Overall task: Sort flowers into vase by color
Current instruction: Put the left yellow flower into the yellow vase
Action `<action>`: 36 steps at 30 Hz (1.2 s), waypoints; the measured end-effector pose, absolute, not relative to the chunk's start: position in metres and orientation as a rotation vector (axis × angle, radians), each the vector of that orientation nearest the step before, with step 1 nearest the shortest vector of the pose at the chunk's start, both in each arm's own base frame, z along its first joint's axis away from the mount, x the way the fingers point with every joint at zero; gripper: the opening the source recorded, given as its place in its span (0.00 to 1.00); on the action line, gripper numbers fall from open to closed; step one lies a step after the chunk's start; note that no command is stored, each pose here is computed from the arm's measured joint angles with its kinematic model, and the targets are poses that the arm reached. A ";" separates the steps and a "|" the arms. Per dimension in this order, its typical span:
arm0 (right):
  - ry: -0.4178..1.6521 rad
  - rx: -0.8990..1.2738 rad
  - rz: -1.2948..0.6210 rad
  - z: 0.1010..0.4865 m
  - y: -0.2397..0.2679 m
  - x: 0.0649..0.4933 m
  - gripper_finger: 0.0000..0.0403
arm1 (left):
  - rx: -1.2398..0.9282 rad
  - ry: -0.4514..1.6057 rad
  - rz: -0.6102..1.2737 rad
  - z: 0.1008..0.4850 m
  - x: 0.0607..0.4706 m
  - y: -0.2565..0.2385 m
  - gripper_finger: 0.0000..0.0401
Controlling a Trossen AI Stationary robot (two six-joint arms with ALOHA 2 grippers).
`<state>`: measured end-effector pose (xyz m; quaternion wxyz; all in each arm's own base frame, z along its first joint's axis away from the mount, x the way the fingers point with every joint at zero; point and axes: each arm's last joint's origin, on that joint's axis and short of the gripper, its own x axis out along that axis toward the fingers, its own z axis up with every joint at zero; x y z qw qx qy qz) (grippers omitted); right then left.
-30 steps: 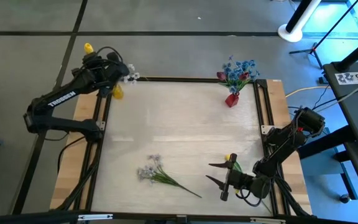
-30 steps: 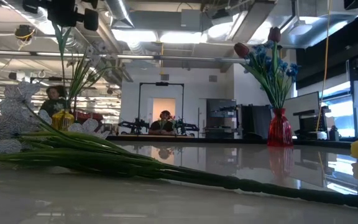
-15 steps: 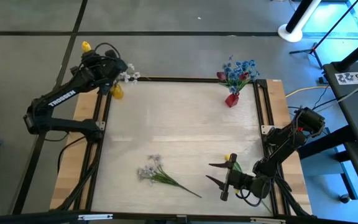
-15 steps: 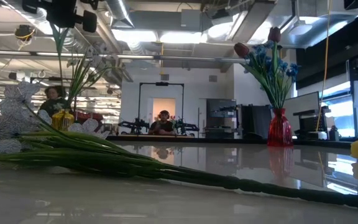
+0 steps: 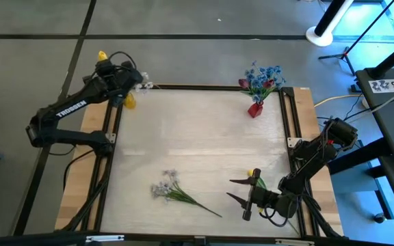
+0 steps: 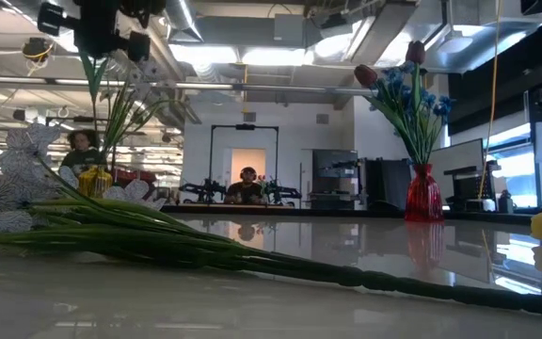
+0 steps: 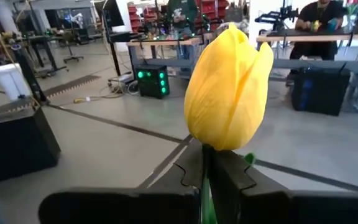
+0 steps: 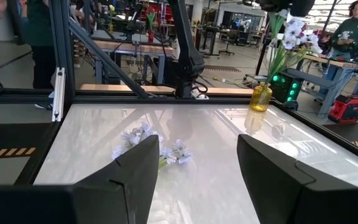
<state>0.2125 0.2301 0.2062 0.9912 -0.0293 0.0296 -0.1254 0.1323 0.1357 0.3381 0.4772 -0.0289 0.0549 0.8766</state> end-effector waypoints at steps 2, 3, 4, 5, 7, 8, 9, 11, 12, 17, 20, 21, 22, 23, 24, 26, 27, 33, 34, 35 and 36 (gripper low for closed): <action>0.059 -0.059 -0.251 0.206 0.230 0.212 0.54 | -0.073 0.159 2.133 0.334 0.132 0.136 0.02; 0.059 -0.059 -0.251 0.206 0.230 0.212 0.54 | -0.087 0.182 2.119 0.332 0.133 0.136 0.02; 0.059 -0.059 -0.251 0.206 0.230 0.212 0.54 | -0.103 0.209 2.100 0.330 0.133 0.136 0.03; 0.059 -0.059 -0.251 0.206 0.230 0.212 0.54 | -0.118 0.249 2.074 0.328 0.134 0.136 0.03; 0.059 -0.059 -0.251 0.206 0.230 0.212 0.54 | -0.122 0.356 2.021 0.325 0.135 0.137 0.05; 0.059 -0.059 -0.251 0.206 0.230 0.212 0.54 | -0.115 0.410 1.999 0.324 0.134 0.138 0.06; 0.059 -0.059 -0.251 0.206 0.230 0.212 0.54 | -0.103 0.459 1.981 0.324 0.134 0.139 0.07; 0.059 -0.059 -0.251 0.206 0.230 0.212 0.54 | -0.096 0.531 1.938 0.323 0.134 0.139 0.10; 0.059 -0.059 -0.251 0.206 0.230 0.212 0.54 | -0.102 0.554 1.915 0.322 0.135 0.139 0.12; 0.060 -0.063 -0.251 0.206 0.230 0.212 0.54 | -0.136 0.654 1.809 0.326 0.135 0.141 0.22; 0.060 -0.066 -0.251 0.206 0.230 0.213 0.54 | -0.175 0.676 1.775 0.338 0.130 0.141 0.27; 0.061 -0.067 -0.251 0.206 0.230 0.213 0.54 | -0.189 0.672 1.772 0.343 0.129 0.141 0.28; 0.061 -0.067 -0.251 0.206 0.230 0.213 0.54 | -0.201 0.665 1.767 0.348 0.128 0.141 0.29; 0.061 -0.067 -0.251 0.206 0.230 0.213 0.54 | -0.211 0.662 1.762 0.353 0.126 0.140 0.30; 0.061 -0.067 -0.251 0.206 0.230 0.213 0.54 | -0.223 0.658 1.755 0.358 0.125 0.140 0.31; 0.060 -0.066 -0.251 0.206 0.230 0.213 0.54 | -0.255 0.654 1.734 0.368 0.122 0.138 0.31; 0.060 -0.066 -0.251 0.206 0.230 0.213 0.54 | -0.274 0.652 1.720 0.374 0.120 0.137 0.32; 0.061 -0.065 -0.251 0.206 0.230 0.213 0.54 | -0.423 0.651 1.637 0.382 0.114 0.133 0.32; 0.060 -0.065 -0.251 0.206 0.230 0.213 0.54 | -0.441 0.667 1.633 0.380 0.113 0.133 0.32; 0.060 -0.065 -0.251 0.206 0.230 0.213 0.54 | -0.454 0.686 1.632 0.377 0.113 0.135 0.32; 0.060 -0.065 -0.251 0.206 0.230 0.213 0.54 | -0.469 0.704 1.627 0.375 0.112 0.136 0.32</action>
